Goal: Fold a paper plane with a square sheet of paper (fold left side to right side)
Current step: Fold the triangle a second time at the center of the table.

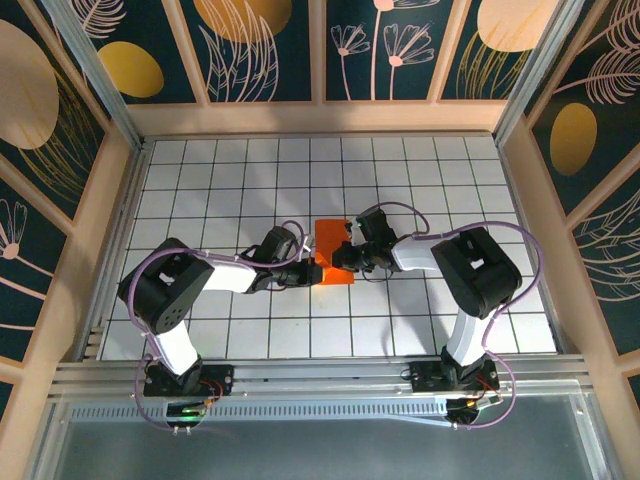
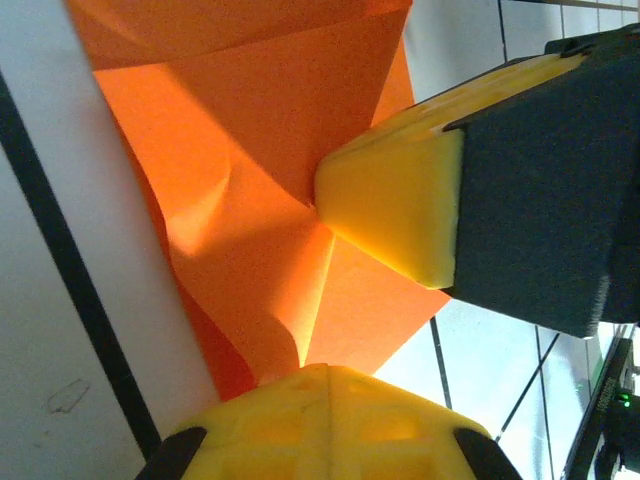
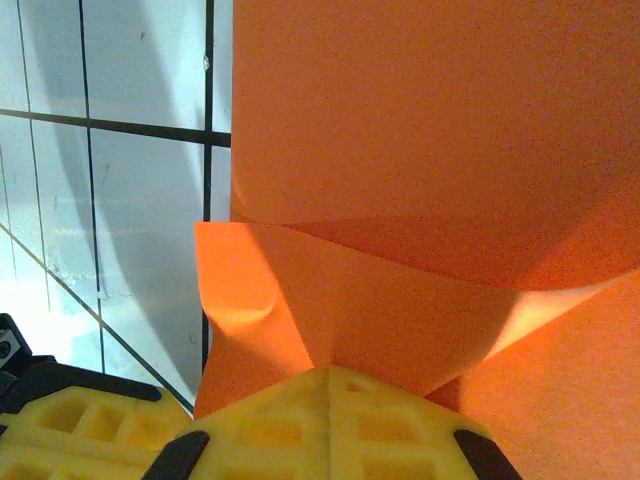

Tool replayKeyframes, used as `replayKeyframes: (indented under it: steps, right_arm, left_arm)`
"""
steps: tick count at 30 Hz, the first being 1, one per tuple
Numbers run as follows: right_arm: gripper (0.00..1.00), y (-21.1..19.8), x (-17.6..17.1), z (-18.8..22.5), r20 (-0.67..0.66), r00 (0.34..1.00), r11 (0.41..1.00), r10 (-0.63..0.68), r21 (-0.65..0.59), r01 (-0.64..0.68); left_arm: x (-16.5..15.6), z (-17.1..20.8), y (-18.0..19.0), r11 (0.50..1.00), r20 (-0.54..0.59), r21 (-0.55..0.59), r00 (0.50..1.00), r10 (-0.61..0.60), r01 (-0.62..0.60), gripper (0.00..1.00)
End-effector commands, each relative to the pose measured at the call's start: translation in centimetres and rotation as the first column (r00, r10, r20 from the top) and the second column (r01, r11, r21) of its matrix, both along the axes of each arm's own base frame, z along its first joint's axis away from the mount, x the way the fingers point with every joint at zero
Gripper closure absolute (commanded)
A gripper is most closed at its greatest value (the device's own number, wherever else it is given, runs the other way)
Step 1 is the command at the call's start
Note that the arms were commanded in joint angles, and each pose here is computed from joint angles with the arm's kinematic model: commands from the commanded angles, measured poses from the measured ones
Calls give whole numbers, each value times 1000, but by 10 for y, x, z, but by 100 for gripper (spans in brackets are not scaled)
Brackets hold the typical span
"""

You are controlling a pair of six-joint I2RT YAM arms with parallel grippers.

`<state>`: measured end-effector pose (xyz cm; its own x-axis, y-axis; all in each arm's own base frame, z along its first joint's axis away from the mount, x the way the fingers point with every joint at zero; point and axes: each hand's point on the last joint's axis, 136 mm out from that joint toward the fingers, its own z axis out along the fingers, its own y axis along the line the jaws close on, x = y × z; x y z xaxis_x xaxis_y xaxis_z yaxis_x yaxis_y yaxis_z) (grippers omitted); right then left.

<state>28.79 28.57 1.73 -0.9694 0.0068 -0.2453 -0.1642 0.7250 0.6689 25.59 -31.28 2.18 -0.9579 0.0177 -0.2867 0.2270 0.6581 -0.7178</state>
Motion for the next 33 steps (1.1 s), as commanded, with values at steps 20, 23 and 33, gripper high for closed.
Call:
replayKeyframes:
  steps: [20,23,33]
  right_arm:
    - [100,-17,-21,-27,-83,997,995,-7,-99,-2]
    - [100,-18,-21,-27,-83,997,995,-7,-103,-2]
    - [100,0,-7,8,7,1000,1000,30,-6,-30]
  left_arm:
    - [1,-6,5,997,29,70,999,14,-16,97]
    - [2,-5,8,997,37,77,999,24,-27,97]
    - [-4,-27,22,987,16,152,999,42,-44,100]
